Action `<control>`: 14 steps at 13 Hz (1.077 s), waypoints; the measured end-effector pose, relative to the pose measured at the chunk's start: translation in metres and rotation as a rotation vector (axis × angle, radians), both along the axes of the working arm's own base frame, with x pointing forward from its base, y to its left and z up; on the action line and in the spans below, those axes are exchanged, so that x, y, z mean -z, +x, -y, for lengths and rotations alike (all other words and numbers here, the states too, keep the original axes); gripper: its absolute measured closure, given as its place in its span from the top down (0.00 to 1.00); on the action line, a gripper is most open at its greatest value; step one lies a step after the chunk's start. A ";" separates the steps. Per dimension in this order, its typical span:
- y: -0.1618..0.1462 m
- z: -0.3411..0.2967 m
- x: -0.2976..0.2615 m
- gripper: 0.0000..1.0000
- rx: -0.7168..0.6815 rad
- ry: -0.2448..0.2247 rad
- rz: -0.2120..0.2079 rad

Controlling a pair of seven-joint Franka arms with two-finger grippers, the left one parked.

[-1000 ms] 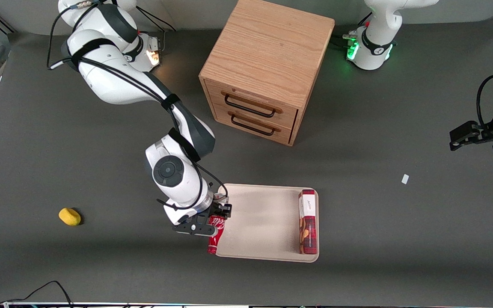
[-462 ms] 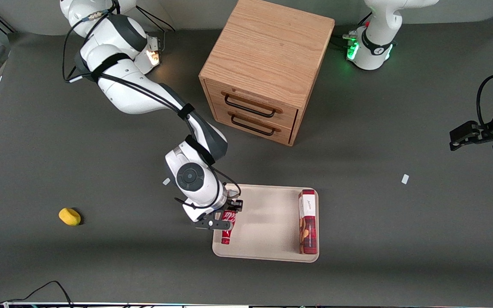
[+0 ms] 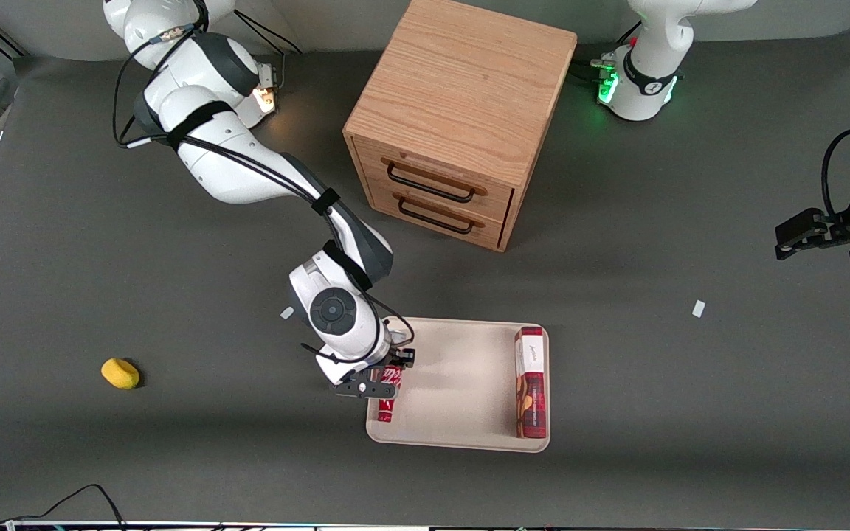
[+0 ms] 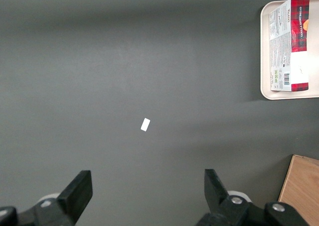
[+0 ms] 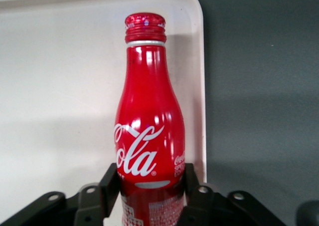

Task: Place coke bottle on tray
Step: 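Lower the bottle onto the tray beside the red can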

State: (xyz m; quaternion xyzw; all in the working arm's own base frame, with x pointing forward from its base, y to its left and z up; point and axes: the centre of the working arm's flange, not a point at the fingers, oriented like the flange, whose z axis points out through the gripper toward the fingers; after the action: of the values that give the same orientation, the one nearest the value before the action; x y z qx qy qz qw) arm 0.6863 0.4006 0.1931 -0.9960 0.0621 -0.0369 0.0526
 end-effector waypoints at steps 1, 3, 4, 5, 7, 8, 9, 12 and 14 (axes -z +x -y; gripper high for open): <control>0.000 -0.001 0.000 0.69 -0.001 0.000 0.002; 0.000 -0.002 0.001 0.91 -0.003 0.004 0.011; 0.000 -0.003 0.004 1.00 -0.004 0.000 0.017; 0.001 -0.001 0.008 1.00 -0.003 -0.004 0.024; 0.001 0.001 0.013 1.00 -0.001 -0.009 0.028; 0.001 0.001 0.014 1.00 -0.001 -0.008 0.029; 0.002 0.001 0.014 1.00 -0.001 -0.006 0.032; 0.003 0.001 0.011 1.00 0.000 -0.001 0.041; 0.005 0.001 0.008 1.00 0.001 0.002 0.046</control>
State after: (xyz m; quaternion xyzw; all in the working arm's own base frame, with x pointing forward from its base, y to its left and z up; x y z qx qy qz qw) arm 0.6911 0.3998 0.1853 -0.9948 0.0617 -0.0597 0.0550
